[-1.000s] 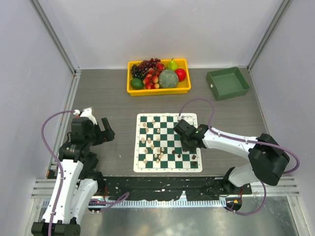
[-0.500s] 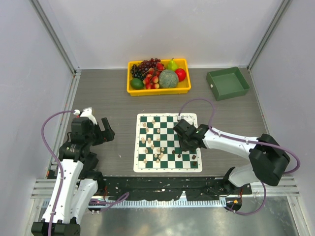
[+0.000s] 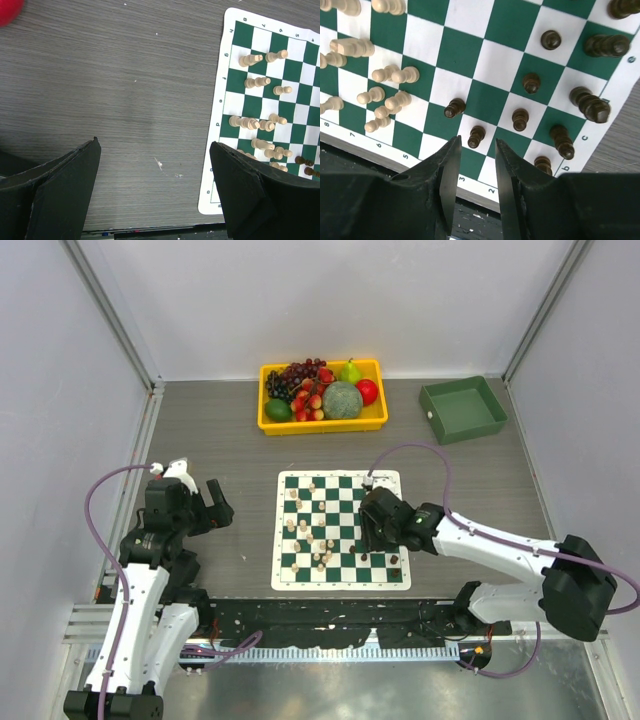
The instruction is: Set up the chess pieces on the board
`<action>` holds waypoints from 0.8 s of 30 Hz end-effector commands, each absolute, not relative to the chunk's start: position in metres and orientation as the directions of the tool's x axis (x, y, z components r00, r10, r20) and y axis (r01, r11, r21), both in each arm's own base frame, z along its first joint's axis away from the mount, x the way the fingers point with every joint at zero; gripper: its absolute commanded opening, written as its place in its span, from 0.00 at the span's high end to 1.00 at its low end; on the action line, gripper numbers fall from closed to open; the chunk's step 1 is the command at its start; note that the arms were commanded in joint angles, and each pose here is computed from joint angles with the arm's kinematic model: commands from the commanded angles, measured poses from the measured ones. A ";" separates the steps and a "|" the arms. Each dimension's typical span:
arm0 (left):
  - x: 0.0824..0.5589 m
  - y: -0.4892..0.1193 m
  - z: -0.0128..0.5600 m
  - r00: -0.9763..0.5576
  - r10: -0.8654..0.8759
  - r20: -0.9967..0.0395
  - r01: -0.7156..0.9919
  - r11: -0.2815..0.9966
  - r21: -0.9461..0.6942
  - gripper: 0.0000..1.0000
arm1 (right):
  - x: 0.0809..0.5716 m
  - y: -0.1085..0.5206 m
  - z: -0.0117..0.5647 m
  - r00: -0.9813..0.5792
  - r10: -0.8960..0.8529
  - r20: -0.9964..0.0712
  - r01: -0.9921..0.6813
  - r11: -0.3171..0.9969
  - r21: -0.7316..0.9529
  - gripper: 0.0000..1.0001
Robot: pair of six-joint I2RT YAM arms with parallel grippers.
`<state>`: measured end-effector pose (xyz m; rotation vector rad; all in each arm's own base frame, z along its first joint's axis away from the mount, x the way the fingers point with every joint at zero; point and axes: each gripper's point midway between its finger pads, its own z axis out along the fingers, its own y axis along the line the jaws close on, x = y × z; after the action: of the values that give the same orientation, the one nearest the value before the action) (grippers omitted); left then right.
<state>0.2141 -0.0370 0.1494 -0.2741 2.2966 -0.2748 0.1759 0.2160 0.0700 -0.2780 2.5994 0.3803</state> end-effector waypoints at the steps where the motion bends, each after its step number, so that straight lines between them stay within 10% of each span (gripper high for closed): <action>1: 0.218 -0.040 0.158 -0.649 -0.289 -0.704 -0.097 0.949 -0.300 0.01 | 0.168 0.227 0.059 -0.874 -0.127 -0.470 -0.273 0.927 0.257 0.60; 24: 0.218 -0.040 0.157 -0.655 -0.289 -0.698 -0.100 0.949 -0.299 0.00 | 0.166 0.232 0.041 -0.885 -0.171 -0.432 -0.285 0.934 0.215 0.78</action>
<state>0.2146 -0.0371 0.1461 -0.2767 2.3132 -0.2729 0.1580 0.2233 0.0292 -0.3325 2.7264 0.3576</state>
